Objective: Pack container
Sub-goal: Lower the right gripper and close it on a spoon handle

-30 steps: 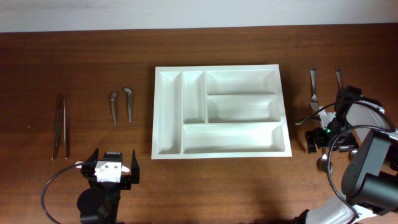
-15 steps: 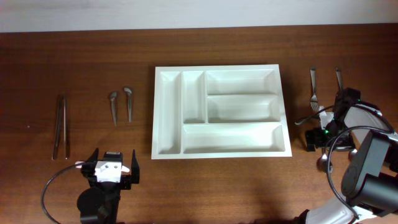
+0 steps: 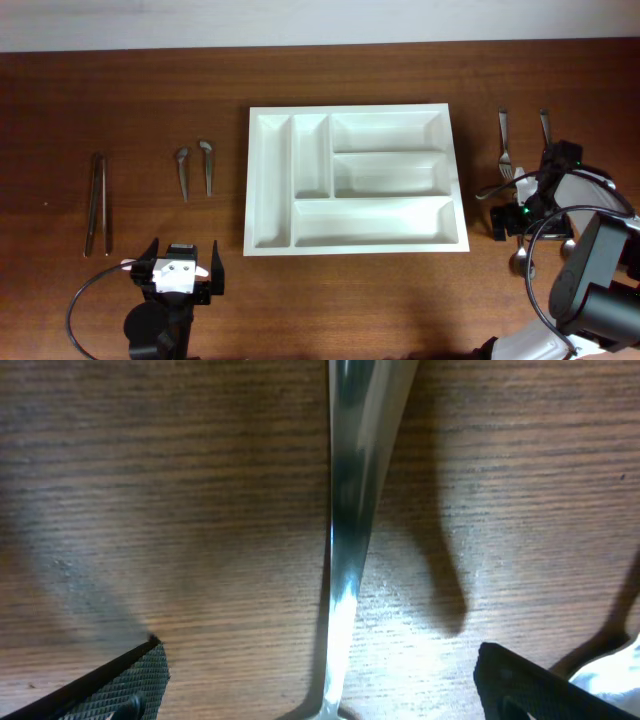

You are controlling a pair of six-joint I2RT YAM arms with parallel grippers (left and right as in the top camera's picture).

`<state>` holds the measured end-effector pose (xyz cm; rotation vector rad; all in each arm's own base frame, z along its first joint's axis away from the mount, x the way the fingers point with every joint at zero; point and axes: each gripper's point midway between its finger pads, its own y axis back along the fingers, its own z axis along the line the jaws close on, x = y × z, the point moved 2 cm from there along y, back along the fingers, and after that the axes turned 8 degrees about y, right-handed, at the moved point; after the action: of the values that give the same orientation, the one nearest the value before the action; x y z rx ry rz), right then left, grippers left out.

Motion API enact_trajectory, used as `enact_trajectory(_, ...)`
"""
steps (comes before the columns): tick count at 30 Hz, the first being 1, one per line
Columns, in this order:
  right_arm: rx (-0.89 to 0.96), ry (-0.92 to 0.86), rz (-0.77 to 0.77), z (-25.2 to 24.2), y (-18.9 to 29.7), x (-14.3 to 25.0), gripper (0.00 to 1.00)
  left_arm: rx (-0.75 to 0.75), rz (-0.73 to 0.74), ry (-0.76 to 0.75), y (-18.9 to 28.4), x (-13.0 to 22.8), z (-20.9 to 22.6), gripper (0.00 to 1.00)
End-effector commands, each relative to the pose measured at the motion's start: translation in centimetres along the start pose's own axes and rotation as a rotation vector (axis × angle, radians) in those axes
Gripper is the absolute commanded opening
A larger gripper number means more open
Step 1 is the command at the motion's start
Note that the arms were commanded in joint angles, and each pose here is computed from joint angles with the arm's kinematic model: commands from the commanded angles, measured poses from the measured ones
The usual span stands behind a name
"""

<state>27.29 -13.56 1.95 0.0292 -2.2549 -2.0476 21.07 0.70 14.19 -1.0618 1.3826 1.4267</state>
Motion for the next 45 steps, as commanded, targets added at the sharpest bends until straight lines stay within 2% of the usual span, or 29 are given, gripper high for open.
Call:
enact_trajectory(1, -0.039, -0.028, 0.044, 0.6, -2.0, 1.3, 0.99, 0.007, -0.003, 0.009, 0.0, 0.1, -0.1, 0.99)
enact_trajectory(26, -0.129, -0.028, 0.087, 2.0, -4.2, 1.7, 0.99, 0.007, -0.003, 0.010, 0.0, 0.1, -0.1, 0.99)
enact_trajectory(45, -0.115, -0.030, 0.060, 1.7, -4.3, 1.1, 1.00, 0.007, -0.003, 0.009, 0.0, 0.1, -0.1, 0.99)
